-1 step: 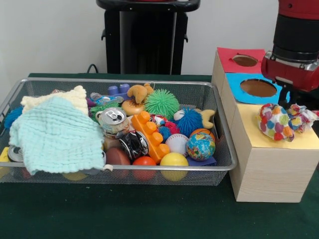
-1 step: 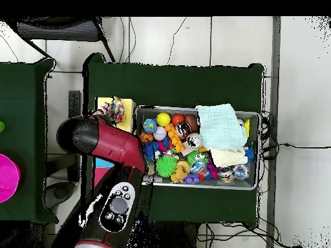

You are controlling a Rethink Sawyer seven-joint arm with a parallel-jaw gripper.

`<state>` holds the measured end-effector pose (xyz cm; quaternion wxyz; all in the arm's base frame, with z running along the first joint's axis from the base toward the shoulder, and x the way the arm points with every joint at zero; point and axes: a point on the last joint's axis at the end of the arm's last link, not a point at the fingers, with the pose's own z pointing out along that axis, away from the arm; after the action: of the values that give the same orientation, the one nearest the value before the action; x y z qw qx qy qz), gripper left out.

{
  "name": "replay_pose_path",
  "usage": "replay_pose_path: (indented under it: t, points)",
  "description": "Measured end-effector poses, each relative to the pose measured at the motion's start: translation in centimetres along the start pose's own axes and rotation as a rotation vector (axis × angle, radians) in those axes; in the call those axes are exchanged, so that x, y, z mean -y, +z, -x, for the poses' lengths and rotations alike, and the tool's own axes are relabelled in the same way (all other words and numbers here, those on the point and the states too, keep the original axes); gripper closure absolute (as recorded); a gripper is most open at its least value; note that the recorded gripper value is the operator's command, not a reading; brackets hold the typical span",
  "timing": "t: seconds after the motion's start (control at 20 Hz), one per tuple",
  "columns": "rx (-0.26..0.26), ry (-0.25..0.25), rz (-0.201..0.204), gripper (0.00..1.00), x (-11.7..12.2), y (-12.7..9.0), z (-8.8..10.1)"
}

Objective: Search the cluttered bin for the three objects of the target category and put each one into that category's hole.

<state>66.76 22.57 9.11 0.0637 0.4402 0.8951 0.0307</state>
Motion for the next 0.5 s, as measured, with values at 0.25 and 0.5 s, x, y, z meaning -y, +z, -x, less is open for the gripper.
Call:
replay_pose_path:
  t: [0.25, 0.5]
  points:
    - [-0.001, -0.02, -0.008, 1.0, 0.1, -0.4, -1.6]
    - [-0.018, -0.051, -0.039, 1.0, 0.5, -0.7, -3.5]
